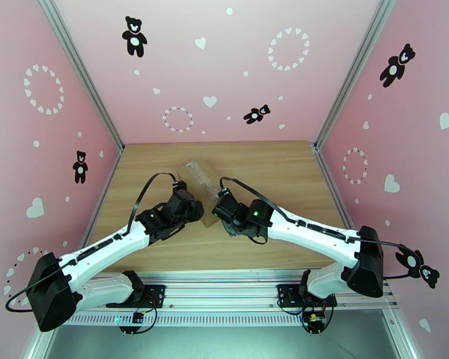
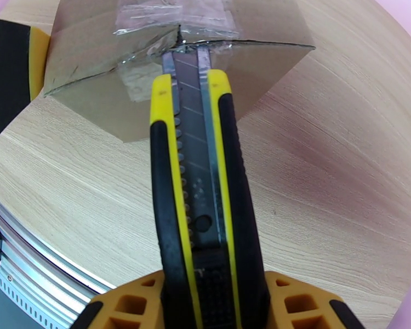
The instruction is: Unpack the express box
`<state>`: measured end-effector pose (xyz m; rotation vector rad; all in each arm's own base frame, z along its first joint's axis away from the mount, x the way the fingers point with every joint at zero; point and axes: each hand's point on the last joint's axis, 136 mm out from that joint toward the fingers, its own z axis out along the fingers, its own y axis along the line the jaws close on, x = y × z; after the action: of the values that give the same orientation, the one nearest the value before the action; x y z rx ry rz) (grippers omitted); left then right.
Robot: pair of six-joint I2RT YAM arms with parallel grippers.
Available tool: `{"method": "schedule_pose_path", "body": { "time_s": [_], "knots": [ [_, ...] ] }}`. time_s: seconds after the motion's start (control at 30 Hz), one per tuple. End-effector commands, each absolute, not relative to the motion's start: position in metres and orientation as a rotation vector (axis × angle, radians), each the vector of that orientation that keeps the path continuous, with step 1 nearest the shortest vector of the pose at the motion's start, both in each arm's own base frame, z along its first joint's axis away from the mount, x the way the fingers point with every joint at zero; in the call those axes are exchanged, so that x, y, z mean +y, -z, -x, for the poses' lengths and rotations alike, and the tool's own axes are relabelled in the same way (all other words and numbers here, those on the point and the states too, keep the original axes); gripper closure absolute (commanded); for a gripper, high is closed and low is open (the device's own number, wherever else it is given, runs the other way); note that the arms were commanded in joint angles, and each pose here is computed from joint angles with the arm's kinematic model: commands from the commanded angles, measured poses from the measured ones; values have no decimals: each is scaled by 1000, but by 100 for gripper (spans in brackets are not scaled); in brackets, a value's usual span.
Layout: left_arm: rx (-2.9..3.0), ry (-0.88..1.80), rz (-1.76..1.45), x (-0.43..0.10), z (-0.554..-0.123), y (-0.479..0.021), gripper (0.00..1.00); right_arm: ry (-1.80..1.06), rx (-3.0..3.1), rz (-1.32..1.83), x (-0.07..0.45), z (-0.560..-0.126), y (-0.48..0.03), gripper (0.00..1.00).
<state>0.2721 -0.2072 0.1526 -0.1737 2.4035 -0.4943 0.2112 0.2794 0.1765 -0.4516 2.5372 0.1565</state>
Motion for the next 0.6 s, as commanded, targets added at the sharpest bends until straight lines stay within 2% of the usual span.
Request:
{"method": "schedule_pose_path", "body": {
  "time_s": [0.0, 0.57],
  "knots": [
    [2344, 624, 123, -235, -275, -178, 52, -305, 2531, 589, 313, -195, -181, 100],
    [2350, 621, 144, -235, -277, -182, 52, -238, 2504, 649, 317, -191, -179, 100]
  ]
}}
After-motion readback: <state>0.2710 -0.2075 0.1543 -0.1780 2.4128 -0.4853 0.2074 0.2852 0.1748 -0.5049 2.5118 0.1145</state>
